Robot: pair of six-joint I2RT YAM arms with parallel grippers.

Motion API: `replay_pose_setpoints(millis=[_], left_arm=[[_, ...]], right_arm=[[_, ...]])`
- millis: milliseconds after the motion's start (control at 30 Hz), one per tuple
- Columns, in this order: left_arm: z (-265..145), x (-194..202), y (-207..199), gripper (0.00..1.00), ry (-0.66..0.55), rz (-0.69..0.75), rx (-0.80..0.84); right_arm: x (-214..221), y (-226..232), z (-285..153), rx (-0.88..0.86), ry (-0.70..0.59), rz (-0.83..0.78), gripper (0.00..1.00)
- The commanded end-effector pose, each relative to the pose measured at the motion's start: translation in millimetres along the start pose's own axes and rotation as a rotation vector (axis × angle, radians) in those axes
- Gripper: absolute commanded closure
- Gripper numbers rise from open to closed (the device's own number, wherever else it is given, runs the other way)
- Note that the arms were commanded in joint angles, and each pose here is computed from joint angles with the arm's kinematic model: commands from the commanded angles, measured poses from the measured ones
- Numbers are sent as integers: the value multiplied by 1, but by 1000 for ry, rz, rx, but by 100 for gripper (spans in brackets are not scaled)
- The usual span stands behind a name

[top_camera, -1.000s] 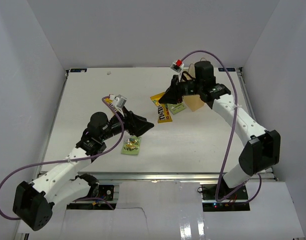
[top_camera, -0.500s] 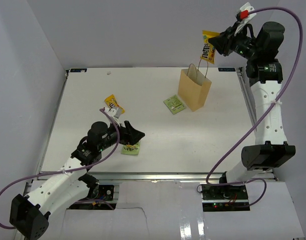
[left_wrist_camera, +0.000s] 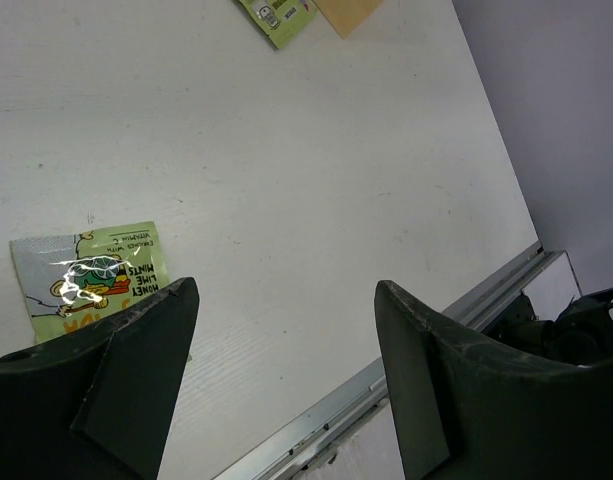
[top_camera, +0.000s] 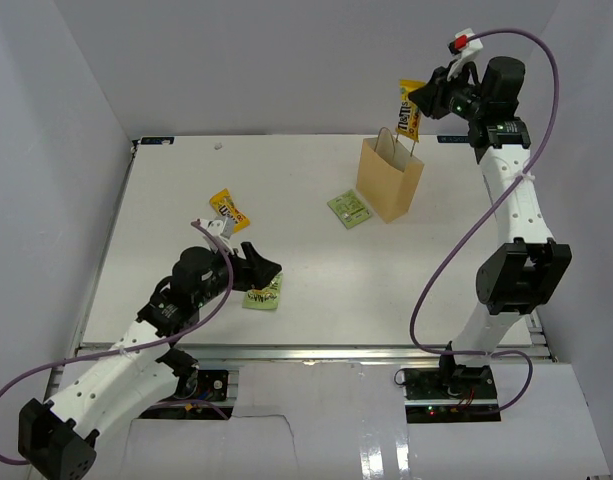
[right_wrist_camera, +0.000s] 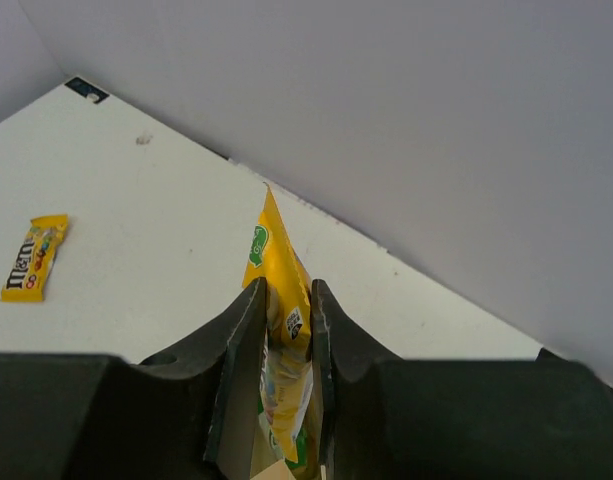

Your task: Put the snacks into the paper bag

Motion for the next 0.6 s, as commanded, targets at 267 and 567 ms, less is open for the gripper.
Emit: replay_pose_setpoints(millis=[267,567], left_arm=[[2,-1,1,18,-1,-27,-44],[3,0,4,18,2,-43,-75]], right_arm=[[55,1,21,21,72,-31,90],[81,10,22,35,117,-55,78]])
Point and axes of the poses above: each gripper's point midway between its finger pads, its own z axis out along the fingers, its own y axis along the line the jaws close on, x = y × z, the point moved 10 cm from there along -z, back along the fingers, and after that the axes turned 2 degrees about z, right-handed, at the moved point
